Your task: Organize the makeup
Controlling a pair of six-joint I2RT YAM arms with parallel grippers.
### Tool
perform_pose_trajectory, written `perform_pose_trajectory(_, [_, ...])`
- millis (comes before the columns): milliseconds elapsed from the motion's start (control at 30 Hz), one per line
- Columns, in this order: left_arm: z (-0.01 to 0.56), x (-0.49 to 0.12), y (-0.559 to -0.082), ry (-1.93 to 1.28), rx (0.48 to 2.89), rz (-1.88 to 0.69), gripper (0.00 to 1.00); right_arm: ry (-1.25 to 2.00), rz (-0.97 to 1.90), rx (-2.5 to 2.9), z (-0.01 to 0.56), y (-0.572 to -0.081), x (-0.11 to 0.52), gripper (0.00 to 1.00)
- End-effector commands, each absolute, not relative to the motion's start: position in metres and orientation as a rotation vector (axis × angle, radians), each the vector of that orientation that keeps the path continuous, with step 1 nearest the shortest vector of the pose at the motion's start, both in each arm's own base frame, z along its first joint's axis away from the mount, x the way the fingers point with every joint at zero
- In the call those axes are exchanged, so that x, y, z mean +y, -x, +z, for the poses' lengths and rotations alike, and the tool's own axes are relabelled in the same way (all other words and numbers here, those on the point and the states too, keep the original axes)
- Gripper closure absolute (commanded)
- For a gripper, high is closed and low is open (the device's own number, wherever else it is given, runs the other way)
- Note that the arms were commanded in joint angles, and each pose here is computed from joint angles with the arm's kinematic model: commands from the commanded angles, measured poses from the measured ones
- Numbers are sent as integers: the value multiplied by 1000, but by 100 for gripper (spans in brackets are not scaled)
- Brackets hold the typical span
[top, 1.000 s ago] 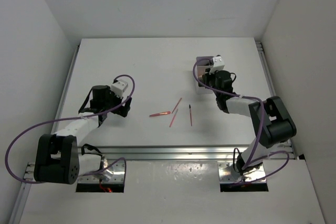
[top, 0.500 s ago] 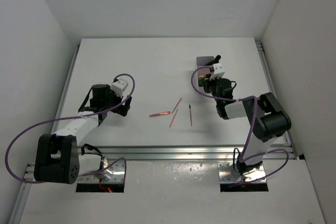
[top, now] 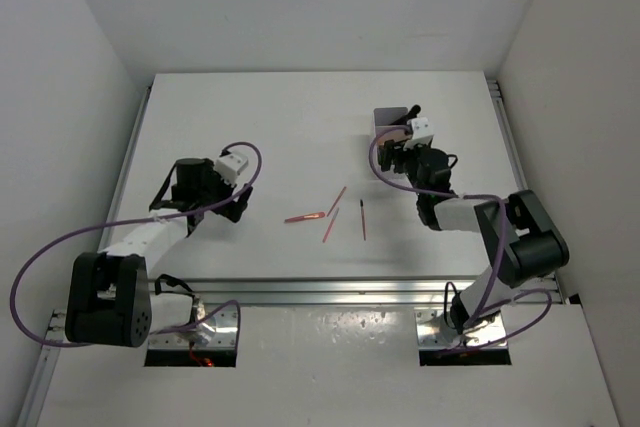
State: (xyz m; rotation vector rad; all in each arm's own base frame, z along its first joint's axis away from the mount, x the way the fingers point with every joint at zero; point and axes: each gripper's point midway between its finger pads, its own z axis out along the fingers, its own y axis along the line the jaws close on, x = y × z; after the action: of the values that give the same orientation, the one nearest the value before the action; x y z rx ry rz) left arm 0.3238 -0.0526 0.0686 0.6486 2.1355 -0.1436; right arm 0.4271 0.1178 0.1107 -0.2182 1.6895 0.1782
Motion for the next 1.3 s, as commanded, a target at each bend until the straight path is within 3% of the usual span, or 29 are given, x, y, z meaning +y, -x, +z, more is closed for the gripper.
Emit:
perform_pose_trajectory(0, [93, -69, -342, -842, 2013, -150, 0, 224, 174, 1561, 160, -426, 116, 28])
perform_pose_trajectory(267, [95, -148, -333, -1487, 1812, -266, 10, 261, 133, 1789, 167, -411, 111, 18])
perform_pose_trajectory(367, [85, -180, -323, -1680, 1752, -306, 10, 349, 141, 1903, 161, -399, 115, 16])
perform_pose_trajectory(433, [73, -199, -313, -1809, 1718, -336, 4, 389, 148, 1963, 153, -387, 115, 14])
perform_pose_trajectory(600, [37, -222, -291, -2033, 1736, -452, 3, 451, 188, 2031, 129, -359, 116, 14])
perform_pose_trajectory(833, [19, -241, -291, -2100, 1753, -491, 13, 460, 233, 2040, 119, -336, 117, 13])
perform_pose_trajectory(1200, [-22, -226, -280, -2226, 1789, -470, 58, 499, 210, 2013, 121, -332, 114, 12])
perform_pose_trajectory(1267, [-20, -226, -285, -2232, 1776, -447, 72, 497, 203, 2012, 121, -331, 112, 11])
